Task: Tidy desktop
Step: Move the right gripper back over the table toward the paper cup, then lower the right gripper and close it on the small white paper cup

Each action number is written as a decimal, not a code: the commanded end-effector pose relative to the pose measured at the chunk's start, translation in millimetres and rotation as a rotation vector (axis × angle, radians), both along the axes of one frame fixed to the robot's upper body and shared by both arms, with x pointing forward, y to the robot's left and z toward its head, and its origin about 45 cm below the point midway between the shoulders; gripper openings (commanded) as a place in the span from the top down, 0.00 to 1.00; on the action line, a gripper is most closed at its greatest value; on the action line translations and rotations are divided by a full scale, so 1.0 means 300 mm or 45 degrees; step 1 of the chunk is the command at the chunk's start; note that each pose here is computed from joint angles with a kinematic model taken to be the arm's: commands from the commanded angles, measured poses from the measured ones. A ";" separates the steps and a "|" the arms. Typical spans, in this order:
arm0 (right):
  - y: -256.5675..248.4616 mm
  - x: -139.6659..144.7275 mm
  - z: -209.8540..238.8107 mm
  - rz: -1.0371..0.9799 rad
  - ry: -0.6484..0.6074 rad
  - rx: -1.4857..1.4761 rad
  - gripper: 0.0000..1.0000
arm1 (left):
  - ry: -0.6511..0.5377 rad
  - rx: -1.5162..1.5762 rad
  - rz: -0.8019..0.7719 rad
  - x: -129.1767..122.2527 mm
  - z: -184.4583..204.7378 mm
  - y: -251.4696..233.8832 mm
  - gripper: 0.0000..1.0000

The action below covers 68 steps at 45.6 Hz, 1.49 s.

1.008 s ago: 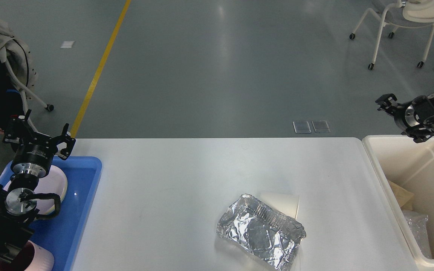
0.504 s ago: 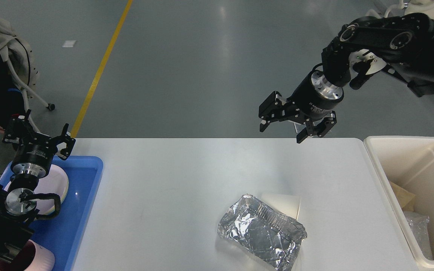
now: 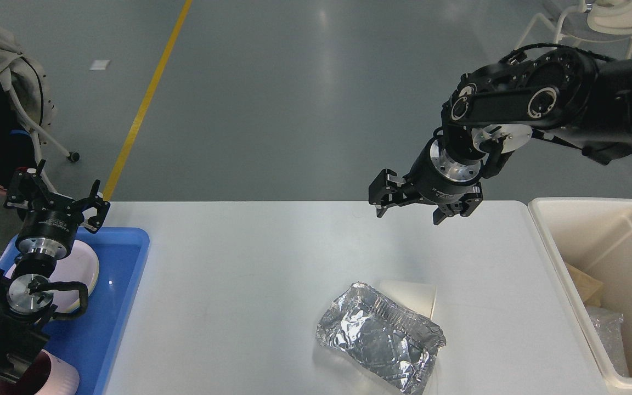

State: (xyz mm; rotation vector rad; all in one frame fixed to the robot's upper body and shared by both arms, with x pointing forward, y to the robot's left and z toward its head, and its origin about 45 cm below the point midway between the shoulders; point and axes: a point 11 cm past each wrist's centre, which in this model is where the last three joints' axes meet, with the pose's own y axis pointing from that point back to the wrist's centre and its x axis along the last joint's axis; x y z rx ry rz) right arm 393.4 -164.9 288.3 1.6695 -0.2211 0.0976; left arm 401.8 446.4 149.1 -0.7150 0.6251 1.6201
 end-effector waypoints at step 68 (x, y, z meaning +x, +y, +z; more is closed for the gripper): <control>-0.083 -0.048 -0.550 -0.393 0.117 -0.021 0.00 | 0.001 -0.002 -0.002 0.000 -0.001 -0.002 0.02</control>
